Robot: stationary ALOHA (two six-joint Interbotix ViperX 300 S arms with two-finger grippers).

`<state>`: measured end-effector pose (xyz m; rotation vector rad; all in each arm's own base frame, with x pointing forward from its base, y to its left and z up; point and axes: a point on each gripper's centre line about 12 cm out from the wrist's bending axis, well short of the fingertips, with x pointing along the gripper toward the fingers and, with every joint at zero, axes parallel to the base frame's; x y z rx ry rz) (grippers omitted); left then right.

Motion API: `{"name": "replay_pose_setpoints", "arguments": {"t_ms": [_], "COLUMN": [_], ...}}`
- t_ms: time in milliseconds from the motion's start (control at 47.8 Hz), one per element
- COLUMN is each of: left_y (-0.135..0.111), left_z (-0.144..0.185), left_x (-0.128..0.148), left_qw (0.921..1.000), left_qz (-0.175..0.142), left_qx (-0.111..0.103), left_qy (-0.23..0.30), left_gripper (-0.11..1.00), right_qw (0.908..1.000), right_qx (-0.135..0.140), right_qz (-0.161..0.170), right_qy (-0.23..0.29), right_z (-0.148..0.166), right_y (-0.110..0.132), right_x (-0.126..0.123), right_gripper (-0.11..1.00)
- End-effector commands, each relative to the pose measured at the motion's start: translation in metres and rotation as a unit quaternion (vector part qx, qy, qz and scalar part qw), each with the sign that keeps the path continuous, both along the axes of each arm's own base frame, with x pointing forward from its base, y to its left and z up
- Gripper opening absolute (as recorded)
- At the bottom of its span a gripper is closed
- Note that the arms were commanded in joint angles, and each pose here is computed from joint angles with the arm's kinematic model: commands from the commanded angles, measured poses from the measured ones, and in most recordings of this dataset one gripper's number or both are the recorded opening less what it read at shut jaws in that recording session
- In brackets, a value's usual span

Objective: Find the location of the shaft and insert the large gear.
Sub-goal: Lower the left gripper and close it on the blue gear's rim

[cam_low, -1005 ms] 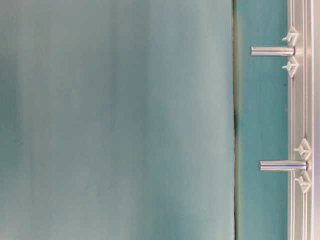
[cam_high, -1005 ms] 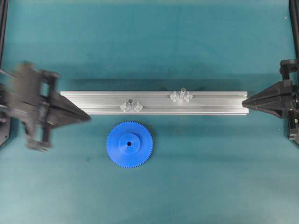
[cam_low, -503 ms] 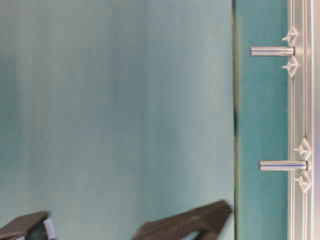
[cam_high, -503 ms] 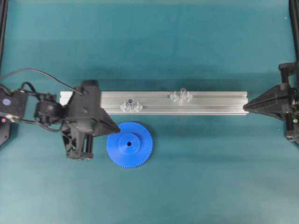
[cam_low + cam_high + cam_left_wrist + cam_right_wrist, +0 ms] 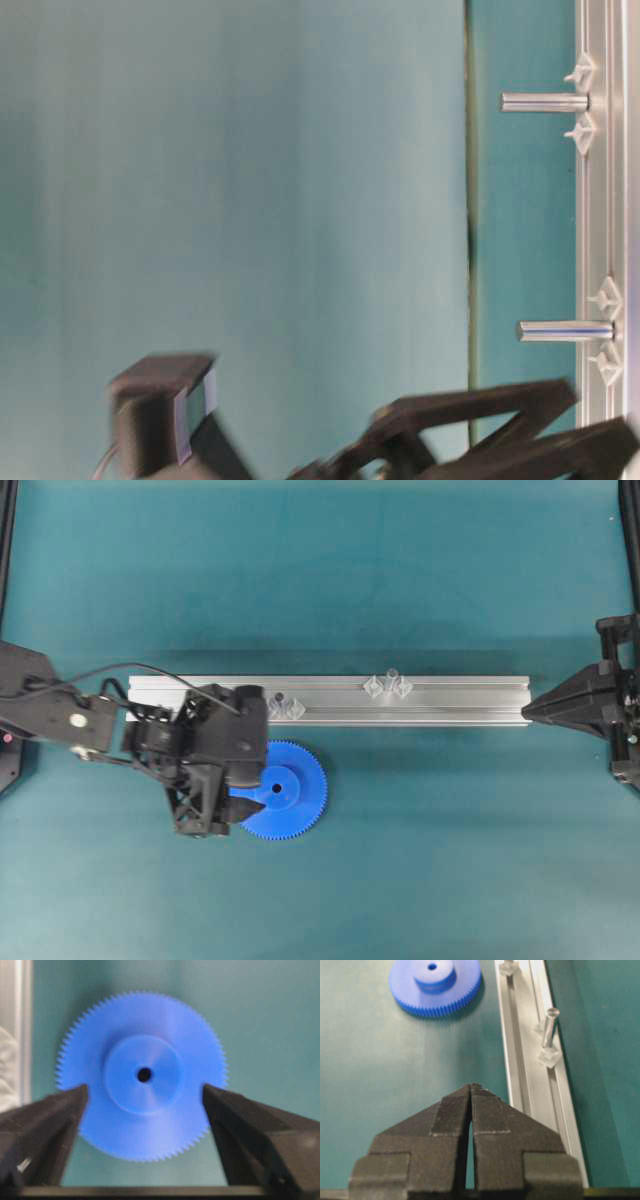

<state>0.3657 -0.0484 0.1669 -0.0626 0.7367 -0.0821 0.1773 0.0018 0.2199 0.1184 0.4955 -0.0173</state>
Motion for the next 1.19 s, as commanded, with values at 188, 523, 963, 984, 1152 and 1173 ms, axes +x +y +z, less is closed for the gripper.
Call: {"name": "replay_pose_setpoints", "arguments": {"t_ms": [188, 523, 963, 984, 1152, 1173], "left_y": [-0.005, -0.006, -0.006, -0.006, -0.006, -0.006], "left_z": [-0.009, -0.023, -0.032, -0.033, -0.036, -0.037], "left_x": [0.019, 0.027, 0.028, 0.028, 0.030, 0.030], "left_qw": [0.9999, 0.9993, 0.9984, 0.9983, 0.9981, 0.9981], "left_qz": [-0.004, -0.004, -0.003, -0.004, -0.003, -0.003], "left_qx": [0.003, 0.007, 0.009, 0.009, 0.009, 0.009], "left_qy": [0.014, 0.038, 0.056, 0.058, 0.061, 0.061], "left_gripper": [0.94, 0.94, 0.94, 0.94, 0.94, 0.94], "right_qw": [1.0000, 1.0000, 1.0000, 1.0000, 1.0000, 1.0000], "right_qx": [0.003, 0.004, 0.005, 0.004, 0.004, 0.004], "right_qz": [-0.001, -0.001, -0.001, -0.001, -0.001, -0.001], "right_qy": [0.002, 0.004, -0.001, -0.002, -0.004, -0.003], "right_z": [0.002, 0.002, 0.000, 0.001, 0.001, 0.001], "right_y": [0.000, 0.000, 0.000, 0.000, 0.000, 0.000], "right_x": [0.001, 0.000, -0.004, -0.004, -0.005, -0.005], "right_gripper": [0.03, 0.03, 0.03, 0.03, 0.03, 0.03]}}
